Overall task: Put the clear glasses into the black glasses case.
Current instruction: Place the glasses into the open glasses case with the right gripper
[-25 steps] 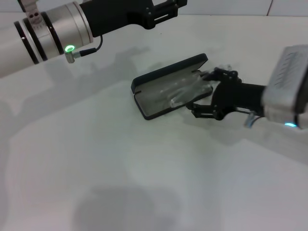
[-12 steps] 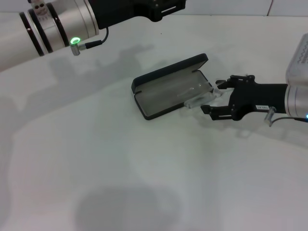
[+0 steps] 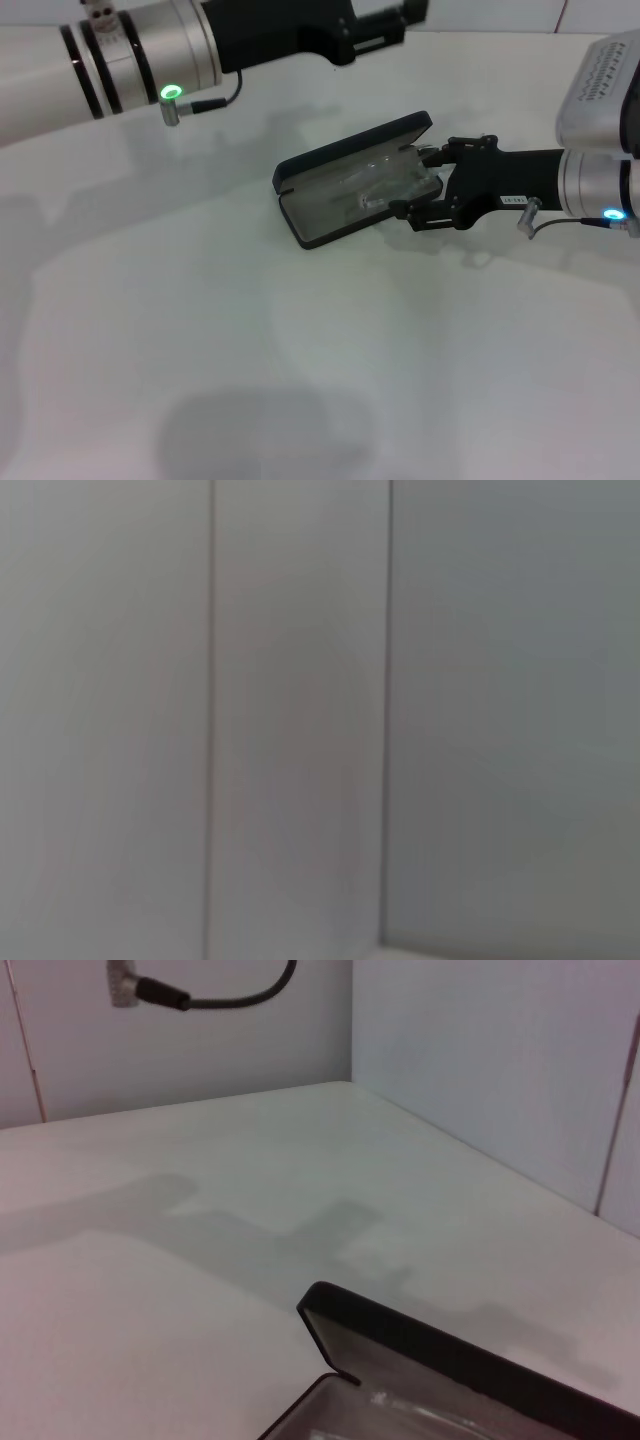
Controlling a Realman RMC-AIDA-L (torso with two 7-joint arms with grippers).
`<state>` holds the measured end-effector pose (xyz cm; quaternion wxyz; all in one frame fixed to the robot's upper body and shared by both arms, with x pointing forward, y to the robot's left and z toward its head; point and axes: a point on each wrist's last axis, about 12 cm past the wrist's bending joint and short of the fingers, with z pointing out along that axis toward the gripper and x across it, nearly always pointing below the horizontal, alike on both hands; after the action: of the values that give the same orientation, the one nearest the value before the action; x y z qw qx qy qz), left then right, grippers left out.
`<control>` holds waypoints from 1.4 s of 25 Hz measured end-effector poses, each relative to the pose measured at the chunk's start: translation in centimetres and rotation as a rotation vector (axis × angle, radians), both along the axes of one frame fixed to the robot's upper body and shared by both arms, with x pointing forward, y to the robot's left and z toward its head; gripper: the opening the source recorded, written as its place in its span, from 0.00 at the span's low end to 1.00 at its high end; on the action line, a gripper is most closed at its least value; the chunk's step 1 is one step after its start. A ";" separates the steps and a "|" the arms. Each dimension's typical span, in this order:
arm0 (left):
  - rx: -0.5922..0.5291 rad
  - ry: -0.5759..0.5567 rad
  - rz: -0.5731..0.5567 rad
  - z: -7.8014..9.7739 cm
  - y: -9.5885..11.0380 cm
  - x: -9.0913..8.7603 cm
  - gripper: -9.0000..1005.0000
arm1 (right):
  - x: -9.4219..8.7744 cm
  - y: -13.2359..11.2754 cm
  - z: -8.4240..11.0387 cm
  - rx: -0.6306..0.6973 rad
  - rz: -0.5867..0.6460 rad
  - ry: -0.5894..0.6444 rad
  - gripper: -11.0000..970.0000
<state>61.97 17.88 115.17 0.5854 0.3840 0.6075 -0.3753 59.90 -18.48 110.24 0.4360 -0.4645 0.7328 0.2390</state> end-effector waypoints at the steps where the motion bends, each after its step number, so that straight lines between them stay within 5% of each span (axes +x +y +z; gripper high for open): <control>1: 0.013 0.021 -0.014 0.1 -0.2 0.0 0.64 | 0.0 0.0 0.0 0.000 0.001 0.000 0.84; 24: 0.133 0.088 0.076 -2.1 1.4 -0.2 0.64 | -0.5 -1.7 0.9 0.064 0.073 -0.055 0.84; 30: 0.134 0.075 0.078 -1.7 1.4 0.0 0.64 | 1.5 -0.8 2.2 0.066 0.067 0.095 0.84; 35: 0.136 0.061 0.072 -1.2 1.2 0.3 0.64 | 2.6 0.5 5.1 -0.113 0.088 0.193 0.84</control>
<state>62.29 19.08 113.94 0.5523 0.3892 0.6626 -0.3232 62.47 -18.00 115.30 0.3254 -0.4949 0.7626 0.2599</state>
